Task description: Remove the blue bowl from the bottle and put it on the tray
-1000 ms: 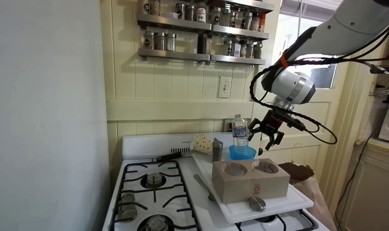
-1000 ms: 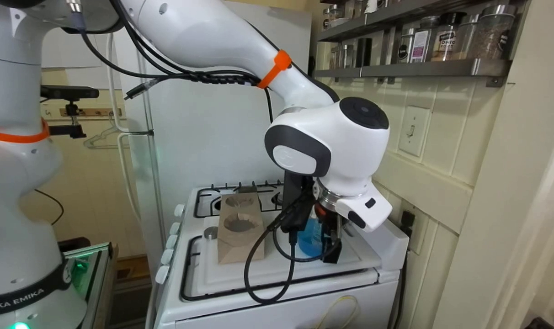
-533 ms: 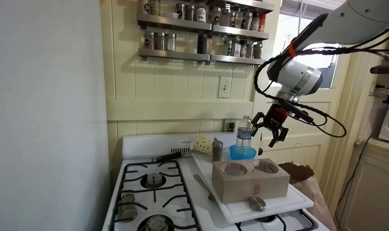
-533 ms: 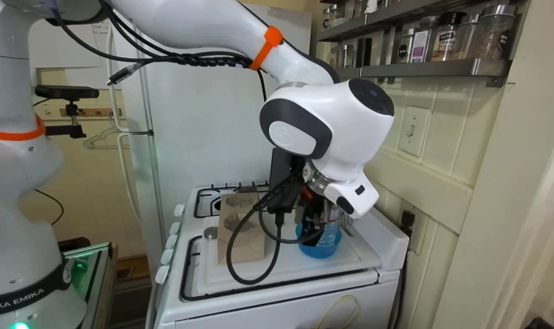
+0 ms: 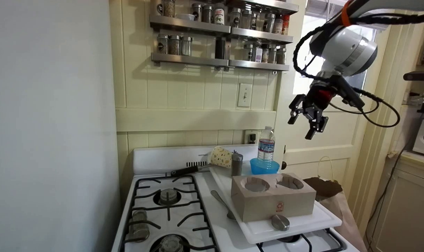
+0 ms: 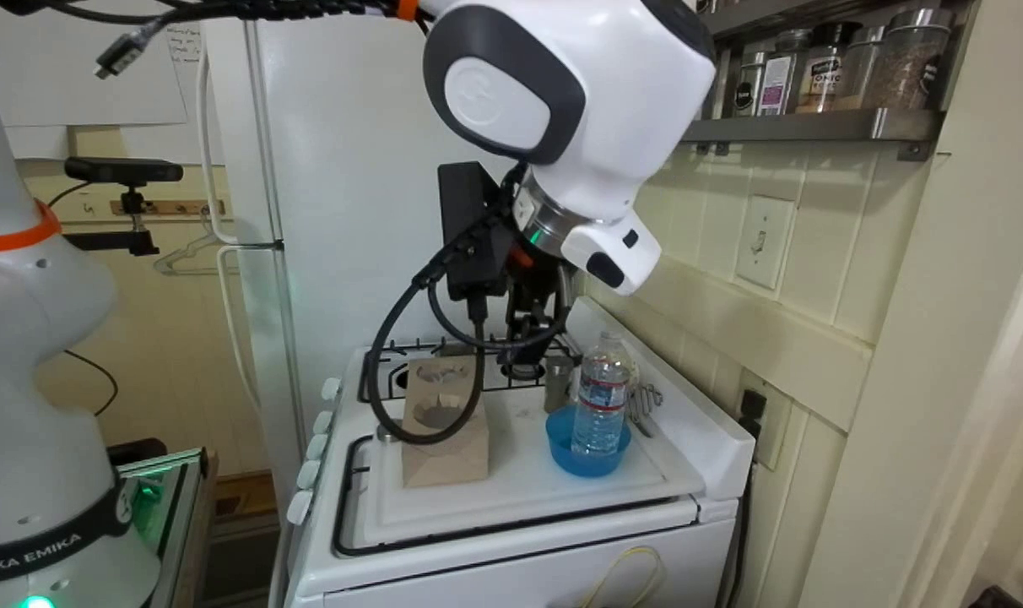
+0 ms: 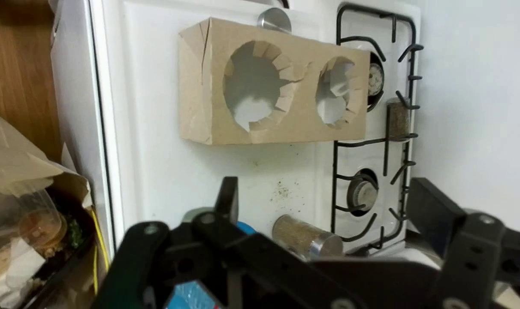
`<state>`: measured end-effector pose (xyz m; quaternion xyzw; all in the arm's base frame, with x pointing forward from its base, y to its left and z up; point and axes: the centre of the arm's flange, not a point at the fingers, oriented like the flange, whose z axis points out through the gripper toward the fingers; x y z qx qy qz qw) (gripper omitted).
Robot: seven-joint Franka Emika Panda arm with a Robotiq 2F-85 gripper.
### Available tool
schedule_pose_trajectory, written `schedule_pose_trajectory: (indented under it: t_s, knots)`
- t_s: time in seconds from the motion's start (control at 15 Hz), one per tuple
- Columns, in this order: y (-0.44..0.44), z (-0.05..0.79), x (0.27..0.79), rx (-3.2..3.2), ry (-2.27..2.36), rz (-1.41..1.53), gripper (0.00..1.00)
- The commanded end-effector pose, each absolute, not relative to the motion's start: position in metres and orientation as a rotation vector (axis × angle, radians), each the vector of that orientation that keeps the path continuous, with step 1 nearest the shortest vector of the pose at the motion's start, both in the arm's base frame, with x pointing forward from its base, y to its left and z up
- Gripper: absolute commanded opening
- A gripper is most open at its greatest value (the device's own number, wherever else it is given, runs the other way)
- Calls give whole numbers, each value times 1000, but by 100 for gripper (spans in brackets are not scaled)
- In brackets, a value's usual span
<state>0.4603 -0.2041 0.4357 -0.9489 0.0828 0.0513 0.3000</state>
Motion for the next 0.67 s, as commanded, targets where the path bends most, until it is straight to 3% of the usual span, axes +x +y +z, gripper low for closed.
schedule_pose_trajectory:
  t_s: [0.0,0.6]
  knots:
    - [-204,450,454,-2519,157,102,100]
    - [-198,471,441,-2515,61,50,100]
